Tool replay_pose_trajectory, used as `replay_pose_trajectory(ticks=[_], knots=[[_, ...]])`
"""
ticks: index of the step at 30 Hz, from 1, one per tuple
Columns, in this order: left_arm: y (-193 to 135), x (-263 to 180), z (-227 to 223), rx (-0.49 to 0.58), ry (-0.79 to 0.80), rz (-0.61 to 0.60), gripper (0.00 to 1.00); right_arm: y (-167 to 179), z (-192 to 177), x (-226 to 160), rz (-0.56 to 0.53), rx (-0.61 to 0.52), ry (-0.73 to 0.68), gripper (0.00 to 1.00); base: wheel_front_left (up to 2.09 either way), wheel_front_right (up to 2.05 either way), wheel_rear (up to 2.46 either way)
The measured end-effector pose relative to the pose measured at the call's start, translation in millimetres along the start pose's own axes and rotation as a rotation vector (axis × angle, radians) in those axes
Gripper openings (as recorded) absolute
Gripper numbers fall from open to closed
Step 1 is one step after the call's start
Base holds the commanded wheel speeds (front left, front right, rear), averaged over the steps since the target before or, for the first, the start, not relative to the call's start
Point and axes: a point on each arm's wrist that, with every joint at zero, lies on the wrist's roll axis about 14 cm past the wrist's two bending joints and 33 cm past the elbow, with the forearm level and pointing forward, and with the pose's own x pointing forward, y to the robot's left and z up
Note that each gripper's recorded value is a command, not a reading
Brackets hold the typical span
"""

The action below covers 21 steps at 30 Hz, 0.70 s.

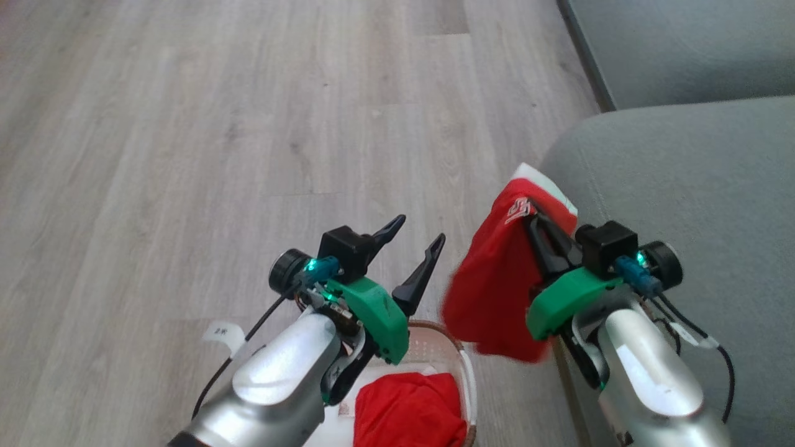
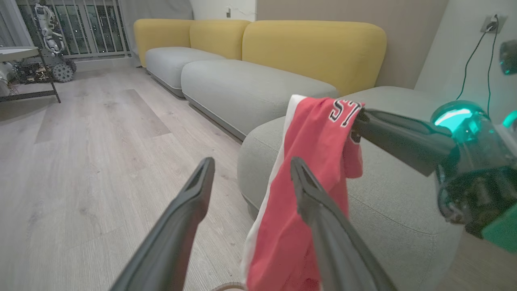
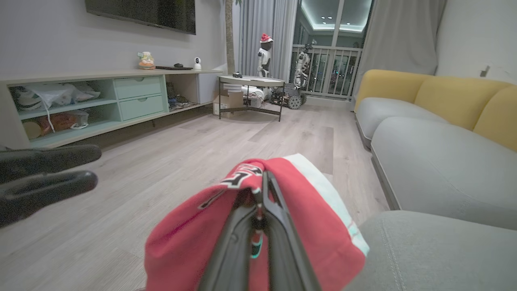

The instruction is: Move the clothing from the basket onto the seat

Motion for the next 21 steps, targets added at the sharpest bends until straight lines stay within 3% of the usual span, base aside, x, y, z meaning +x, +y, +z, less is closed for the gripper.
replay_pose_trajectory(ticks=[9, 21], knots=[[-33, 13, 2, -0.016, -0.038, -0.110, 1.00, -43, 15, -17, -0.121, -0.044, -0.040, 0.00, 0.00, 0.00, 0.00], [-85, 31, -24, -0.033, 0.003, -0.294, 1.00, -108, 25, -70, -0.334, -0.090, -0.050, 0.00, 0.00, 0.00, 0.00]])
